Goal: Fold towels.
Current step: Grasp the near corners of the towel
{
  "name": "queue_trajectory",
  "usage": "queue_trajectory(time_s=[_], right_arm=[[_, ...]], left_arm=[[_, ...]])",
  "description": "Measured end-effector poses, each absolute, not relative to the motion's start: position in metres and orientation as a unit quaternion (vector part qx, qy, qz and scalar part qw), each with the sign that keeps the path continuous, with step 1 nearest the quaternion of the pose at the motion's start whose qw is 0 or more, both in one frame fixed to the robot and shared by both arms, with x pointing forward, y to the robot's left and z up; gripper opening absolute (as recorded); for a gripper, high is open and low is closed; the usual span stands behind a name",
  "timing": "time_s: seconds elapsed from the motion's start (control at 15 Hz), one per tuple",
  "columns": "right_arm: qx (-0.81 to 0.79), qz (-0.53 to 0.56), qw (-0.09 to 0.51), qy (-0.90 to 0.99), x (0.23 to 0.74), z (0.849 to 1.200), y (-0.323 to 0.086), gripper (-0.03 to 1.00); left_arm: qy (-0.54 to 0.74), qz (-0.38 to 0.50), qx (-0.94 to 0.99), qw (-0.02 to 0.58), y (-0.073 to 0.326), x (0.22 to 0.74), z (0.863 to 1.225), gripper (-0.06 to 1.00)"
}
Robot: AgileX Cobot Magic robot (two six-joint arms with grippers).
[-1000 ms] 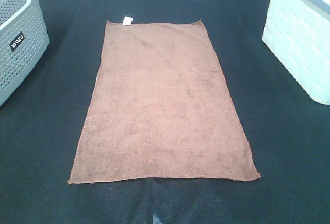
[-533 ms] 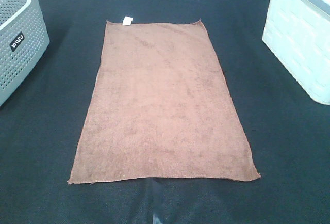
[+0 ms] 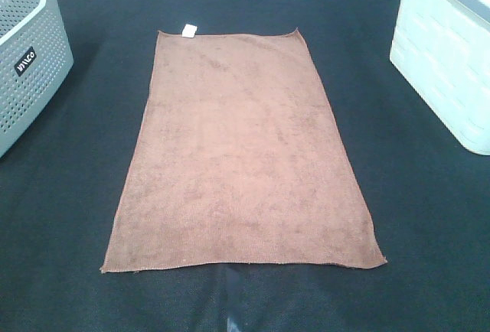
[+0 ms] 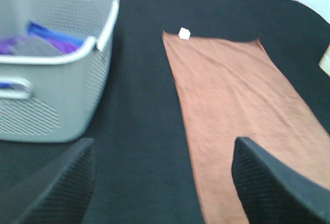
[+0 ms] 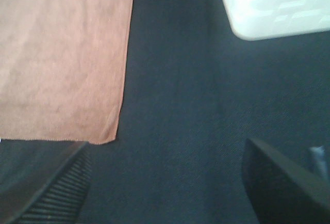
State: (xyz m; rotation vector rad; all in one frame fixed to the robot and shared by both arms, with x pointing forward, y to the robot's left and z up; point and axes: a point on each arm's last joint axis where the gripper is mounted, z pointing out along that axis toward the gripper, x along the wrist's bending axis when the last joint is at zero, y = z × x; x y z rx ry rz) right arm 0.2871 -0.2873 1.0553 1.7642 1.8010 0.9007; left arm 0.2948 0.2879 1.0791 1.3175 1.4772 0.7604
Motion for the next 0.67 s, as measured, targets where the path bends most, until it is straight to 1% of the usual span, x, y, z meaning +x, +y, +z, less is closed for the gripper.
queue_trajectory(time_s=[0.13,0.2,0.27,0.53,0.67], right_arm=[[0.662,0.301,0.180,0.662,0.313,1.049,-0.283,0.75],[0.674,0.286,0.145,0.665,0.327,1.043,-0.280,0.75],[0.682,0.268,0.096,0.674,0.345,1.033,-0.275,0.75],[0.669,0.245,-0.034,0.701,0.392,0.998,-0.257,0.75],[0.669,0.244,-0.079,0.698,0.412,0.977,-0.251,0.75]], left_arm=[[0.658,0.223,0.540,0.474,0.281,0.328,1.069,0.70],[0.679,0.181,0.541,0.462,0.278,0.342,1.062,0.70],[0.699,0.125,0.552,0.437,0.273,0.364,1.049,0.70],[0.721,0.004,0.585,0.371,0.262,0.414,1.003,0.70],[0.728,-0.042,0.590,0.348,0.257,0.431,0.978,0.70]])
